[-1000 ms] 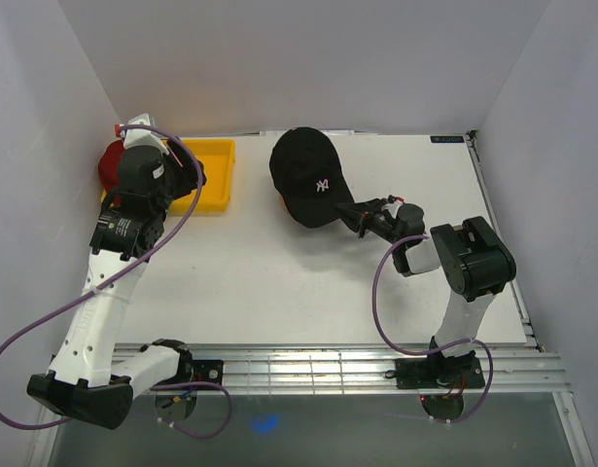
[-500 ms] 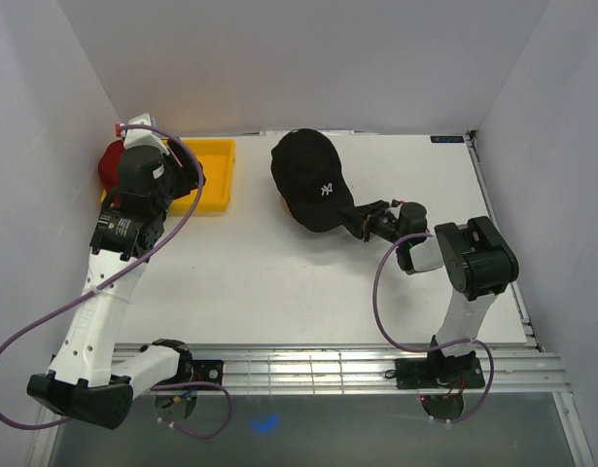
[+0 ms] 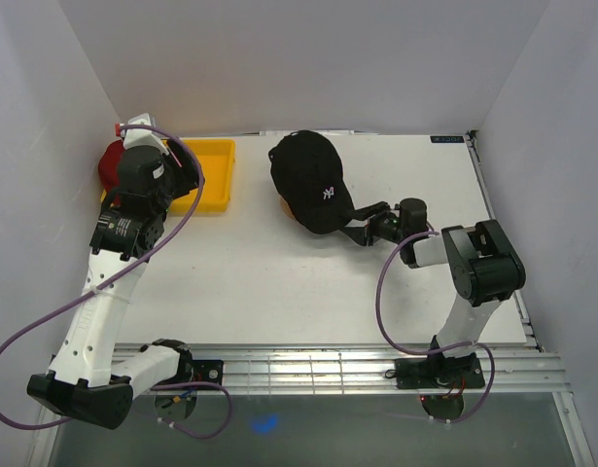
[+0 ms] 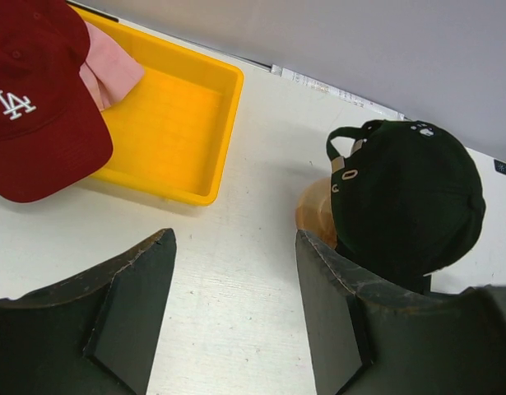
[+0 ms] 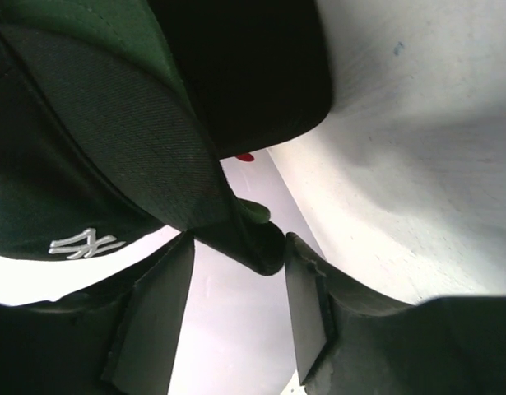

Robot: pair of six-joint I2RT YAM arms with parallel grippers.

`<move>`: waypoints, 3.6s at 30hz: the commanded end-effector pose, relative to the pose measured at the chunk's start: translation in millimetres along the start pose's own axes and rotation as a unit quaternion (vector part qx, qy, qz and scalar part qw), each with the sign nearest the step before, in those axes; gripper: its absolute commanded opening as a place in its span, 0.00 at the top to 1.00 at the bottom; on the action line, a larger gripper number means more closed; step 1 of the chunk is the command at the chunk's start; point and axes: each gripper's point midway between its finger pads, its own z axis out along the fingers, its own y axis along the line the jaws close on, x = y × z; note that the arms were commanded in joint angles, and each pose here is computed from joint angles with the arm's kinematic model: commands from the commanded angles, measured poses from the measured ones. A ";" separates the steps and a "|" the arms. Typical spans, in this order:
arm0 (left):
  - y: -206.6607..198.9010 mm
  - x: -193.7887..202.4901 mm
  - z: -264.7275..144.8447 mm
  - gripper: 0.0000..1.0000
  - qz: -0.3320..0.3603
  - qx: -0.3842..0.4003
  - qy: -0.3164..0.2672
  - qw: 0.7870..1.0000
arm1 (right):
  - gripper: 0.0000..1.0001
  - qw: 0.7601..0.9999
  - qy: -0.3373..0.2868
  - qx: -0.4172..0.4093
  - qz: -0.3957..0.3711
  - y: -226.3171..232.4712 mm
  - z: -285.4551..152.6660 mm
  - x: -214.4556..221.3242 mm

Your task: Stack the hats

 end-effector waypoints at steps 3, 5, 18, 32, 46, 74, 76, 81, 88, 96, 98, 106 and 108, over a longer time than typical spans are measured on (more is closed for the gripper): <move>-0.2 -15.5 -9.5 0.29 -0.003 -0.001 -0.019 1.000 | 0.43 0.999 -0.012 0.013 -0.040 14.7 -8.3 0.2; 1.3 -16.6 -9.2 0.29 -0.004 -0.006 -0.020 1.000 | 0.40 0.998 -0.015 0.002 -0.059 28.6 -12.1 1.0; 62.2 -25.3 19.4 0.25 -0.013 -0.192 -0.018 0.981 | 0.27 0.984 -0.037 -0.035 -0.170 79.7 -68.5 19.9; 197.6 21.4 52.9 0.26 -0.116 -0.321 0.054 0.939 | 0.25 0.972 -0.019 -0.019 -0.234 53.3 -71.1 22.3; 212.5 97.2 108.1 0.15 -0.253 -0.165 0.050 0.952 | 0.23 0.944 -0.002 -0.029 -0.329 29.4 -93.3 45.8; 270.8 151.7 182.3 0.02 -0.324 -0.091 0.017 0.942 | 0.19 0.919 0.007 -0.054 -0.390 1.6 -95.8 49.5; 271.0 150.5 186.4 0.02 -0.339 -0.078 0.010 0.938 | 0.20 0.918 0.004 -0.054 -0.393 1.3 -96.6 49.2; 268.3 135.6 188.3 0.04 -0.340 -0.066 -0.010 0.938 | 0.21 0.915 -0.011 -0.053 -0.400 3.9 -99.4 47.3; 270.6 122.5 186.7 0.35 -0.328 -0.066 -0.024 0.942 | 0.25 0.913 -0.013 -0.057 -0.403 7.0 -100.0 47.7; 269.4 115.2 187.7 0.62 -0.327 -0.059 -0.028 0.943 | 0.26 0.915 -0.015 -0.053 -0.400 2.3 -100.2 47.0; 267.2 111.4 186.5 0.66 -0.322 -0.054 -0.030 0.945 | 0.26 0.915 -0.014 -0.054 -0.401 2.9 -100.0 47.5; 259.7 86.5 179.8 0.73 -0.303 -0.045 -0.043 0.951 | 0.26 0.911 -0.017 -0.058 -0.408 9.3 -101.4 50.8; 263.7 92.9 179.3 0.36 -0.296 -0.058 -0.034 0.953 | 0.26 0.909 -0.020 -0.056 -0.413 10.5 -101.9 50.8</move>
